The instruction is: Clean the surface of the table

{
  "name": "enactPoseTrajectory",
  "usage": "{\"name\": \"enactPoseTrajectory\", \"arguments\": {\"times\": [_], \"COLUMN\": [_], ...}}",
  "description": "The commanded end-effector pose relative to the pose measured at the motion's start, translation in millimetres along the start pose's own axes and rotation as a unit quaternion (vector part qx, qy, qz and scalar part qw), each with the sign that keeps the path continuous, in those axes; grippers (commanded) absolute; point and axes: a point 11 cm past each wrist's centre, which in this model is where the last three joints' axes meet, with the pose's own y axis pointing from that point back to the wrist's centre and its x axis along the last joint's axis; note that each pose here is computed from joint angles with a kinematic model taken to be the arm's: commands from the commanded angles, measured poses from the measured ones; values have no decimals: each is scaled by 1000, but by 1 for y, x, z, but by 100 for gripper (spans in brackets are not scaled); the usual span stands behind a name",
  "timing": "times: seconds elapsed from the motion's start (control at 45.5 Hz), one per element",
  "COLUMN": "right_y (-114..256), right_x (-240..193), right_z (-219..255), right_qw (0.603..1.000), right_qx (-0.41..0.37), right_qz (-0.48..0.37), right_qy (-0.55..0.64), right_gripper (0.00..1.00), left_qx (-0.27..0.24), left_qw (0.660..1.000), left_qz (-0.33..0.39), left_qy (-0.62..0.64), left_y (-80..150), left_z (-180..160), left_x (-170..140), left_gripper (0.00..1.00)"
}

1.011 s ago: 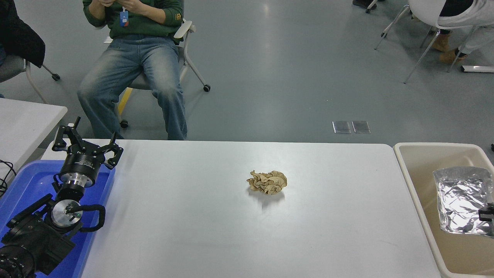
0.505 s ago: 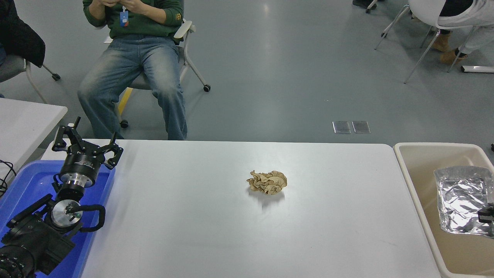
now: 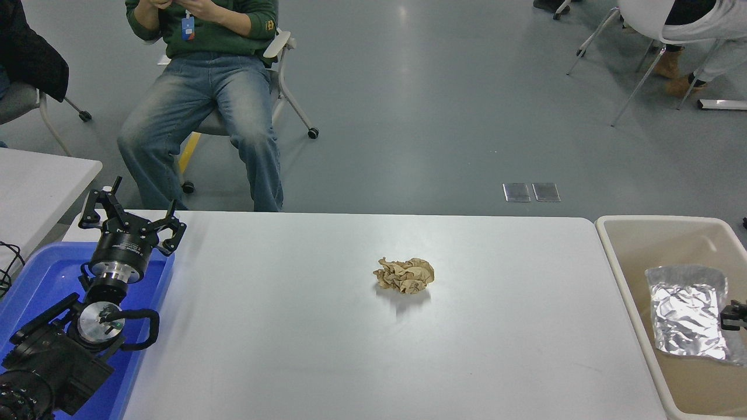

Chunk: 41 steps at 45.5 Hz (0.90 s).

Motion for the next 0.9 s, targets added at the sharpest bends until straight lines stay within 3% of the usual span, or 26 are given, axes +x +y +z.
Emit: {"name": "enactPoseTrajectory", "arguments": {"times": [0.0, 0.264, 0.549, 0.879], "right_y": [0, 1, -2, 13], "right_x": [2, 8, 52, 94], "right_z": [2, 5, 10, 52], "right_qw": [1000, 1000, 997, 991], "right_qx": [-2, -5, -12, -46], "right_qz": [5, 12, 56, 94], "right_qy": [-6, -9, -56, -81], "right_gripper": [100, 100, 100, 100], "left_qx": [0, 0, 0, 1], "left_qw": [1000, 1000, 1000, 1000], "left_qz": [0, 0, 0, 0], "left_qy": [0, 0, 0, 0], "left_y": [0, 0, 0, 0], "left_z": [0, 0, 0, 0], "left_x": [0, 0, 0, 0], "left_gripper": [100, 100, 100, 100]}}
